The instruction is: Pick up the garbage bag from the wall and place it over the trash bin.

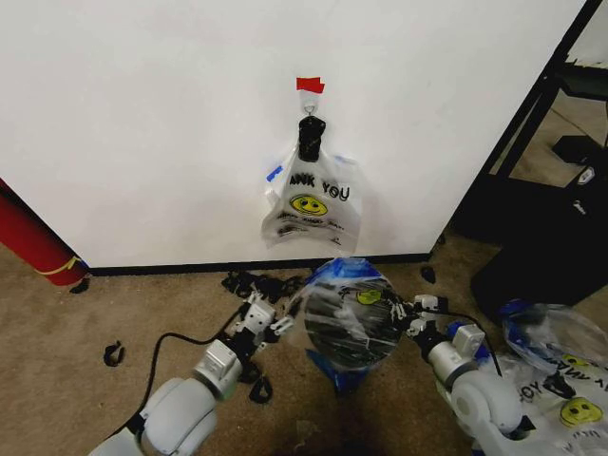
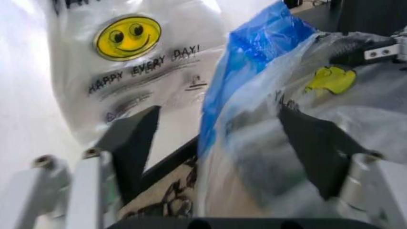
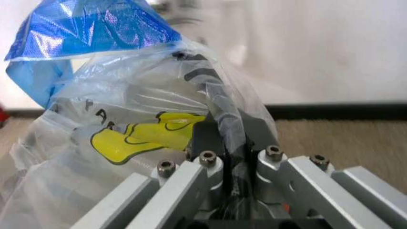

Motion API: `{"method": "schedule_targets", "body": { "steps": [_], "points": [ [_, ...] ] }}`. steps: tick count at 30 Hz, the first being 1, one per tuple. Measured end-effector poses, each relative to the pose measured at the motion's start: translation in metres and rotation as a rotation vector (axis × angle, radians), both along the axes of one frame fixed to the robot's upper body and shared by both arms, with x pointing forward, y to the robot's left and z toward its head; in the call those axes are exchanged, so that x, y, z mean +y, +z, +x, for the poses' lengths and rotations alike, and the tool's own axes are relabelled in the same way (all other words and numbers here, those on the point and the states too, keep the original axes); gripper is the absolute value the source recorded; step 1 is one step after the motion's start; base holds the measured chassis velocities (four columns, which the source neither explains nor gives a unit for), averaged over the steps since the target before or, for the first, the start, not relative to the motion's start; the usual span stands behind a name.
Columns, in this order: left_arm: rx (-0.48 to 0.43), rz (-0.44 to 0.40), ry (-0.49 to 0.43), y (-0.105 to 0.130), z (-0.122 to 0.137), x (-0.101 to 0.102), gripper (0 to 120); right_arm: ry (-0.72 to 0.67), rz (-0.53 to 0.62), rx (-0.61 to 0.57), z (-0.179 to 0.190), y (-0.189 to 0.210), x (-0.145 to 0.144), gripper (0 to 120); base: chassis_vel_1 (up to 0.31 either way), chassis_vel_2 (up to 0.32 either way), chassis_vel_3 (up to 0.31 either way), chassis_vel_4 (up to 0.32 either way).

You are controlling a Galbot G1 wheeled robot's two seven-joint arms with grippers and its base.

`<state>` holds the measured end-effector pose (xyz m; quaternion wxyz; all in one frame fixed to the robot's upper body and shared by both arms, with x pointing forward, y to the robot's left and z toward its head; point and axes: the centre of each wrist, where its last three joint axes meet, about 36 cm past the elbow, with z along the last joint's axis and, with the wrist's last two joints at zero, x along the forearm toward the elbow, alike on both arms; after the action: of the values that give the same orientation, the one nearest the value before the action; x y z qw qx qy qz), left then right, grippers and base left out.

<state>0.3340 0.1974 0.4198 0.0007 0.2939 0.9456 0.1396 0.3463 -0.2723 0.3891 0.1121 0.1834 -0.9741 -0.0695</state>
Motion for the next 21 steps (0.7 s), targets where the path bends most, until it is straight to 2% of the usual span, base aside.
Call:
{"method": "schedule_targets", "body": {
  "steps": [1,6,15,21],
  "points": [
    [0.0,0.0,0.0,0.0,0.0,0.0,80,0.0,0.0,0.0,0.0,0.0,0.0,1,0.0,0.0,0.0,0.0],
    [-0.016,-0.071,0.02,0.001,0.018,-0.015,99,0.086,-0.08,-0.075,-0.008,0.003,0.004,1,0.0,0.0,0.0,0.0],
    [-0.029,-0.135,0.056,0.023,0.048,-0.02,100,0.142,-0.111,-0.109,-0.01,0.004,0.0,1,0.0,0.0,0.0,0.0],
    [0.009,-0.113,0.065,0.028,0.066,-0.012,100,0.207,-0.15,-0.202,-0.003,0.001,-0.015,1,0.0,0.0,0.0,0.0]
  ]
}}
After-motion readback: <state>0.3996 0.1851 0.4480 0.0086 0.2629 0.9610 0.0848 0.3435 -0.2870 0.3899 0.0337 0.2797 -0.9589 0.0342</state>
